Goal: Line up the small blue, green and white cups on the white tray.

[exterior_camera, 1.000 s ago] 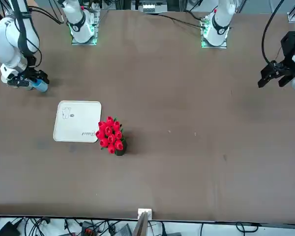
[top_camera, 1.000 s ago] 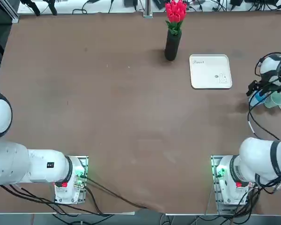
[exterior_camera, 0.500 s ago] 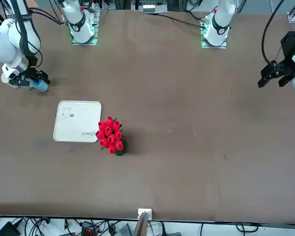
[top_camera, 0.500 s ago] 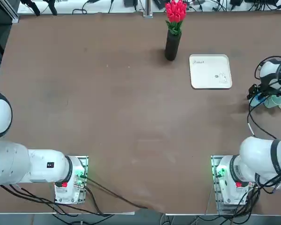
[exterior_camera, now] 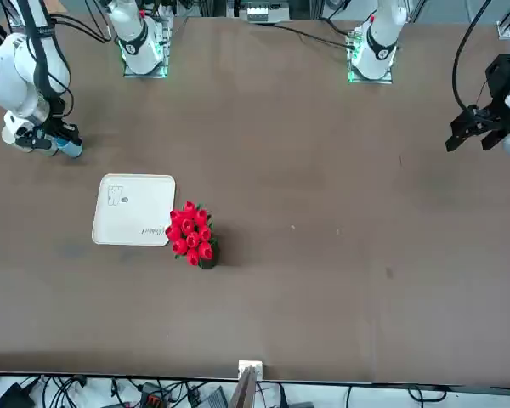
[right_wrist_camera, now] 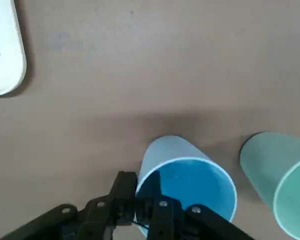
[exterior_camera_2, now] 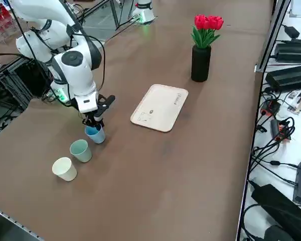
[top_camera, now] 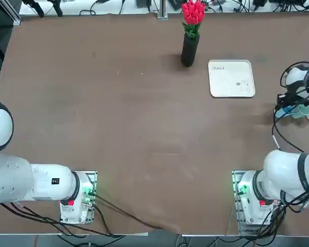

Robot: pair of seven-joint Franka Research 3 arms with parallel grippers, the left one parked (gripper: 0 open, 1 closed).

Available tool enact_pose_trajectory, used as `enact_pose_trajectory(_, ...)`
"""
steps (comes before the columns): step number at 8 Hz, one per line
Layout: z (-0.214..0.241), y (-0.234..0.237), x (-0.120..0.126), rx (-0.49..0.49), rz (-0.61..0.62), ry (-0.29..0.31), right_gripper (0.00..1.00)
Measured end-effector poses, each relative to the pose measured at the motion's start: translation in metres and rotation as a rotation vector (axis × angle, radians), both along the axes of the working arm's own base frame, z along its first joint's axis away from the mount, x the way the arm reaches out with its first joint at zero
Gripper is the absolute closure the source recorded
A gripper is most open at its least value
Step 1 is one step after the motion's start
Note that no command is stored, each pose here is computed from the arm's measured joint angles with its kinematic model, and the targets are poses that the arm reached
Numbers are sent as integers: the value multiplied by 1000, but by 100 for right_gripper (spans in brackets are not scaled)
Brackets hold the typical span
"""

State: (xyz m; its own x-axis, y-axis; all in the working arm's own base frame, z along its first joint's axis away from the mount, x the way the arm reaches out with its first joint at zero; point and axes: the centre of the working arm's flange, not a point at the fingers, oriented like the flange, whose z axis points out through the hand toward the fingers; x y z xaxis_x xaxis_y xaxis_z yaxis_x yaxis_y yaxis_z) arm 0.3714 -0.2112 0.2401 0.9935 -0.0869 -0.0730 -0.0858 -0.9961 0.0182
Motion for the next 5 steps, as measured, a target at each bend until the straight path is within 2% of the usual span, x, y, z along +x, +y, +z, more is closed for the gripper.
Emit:
enact_pose_trajectory(3, 4, 7, 4, 0, 12, 3, 96)
enact_pose_trajectory(5, 34, 33, 24, -1, 34, 30, 96)
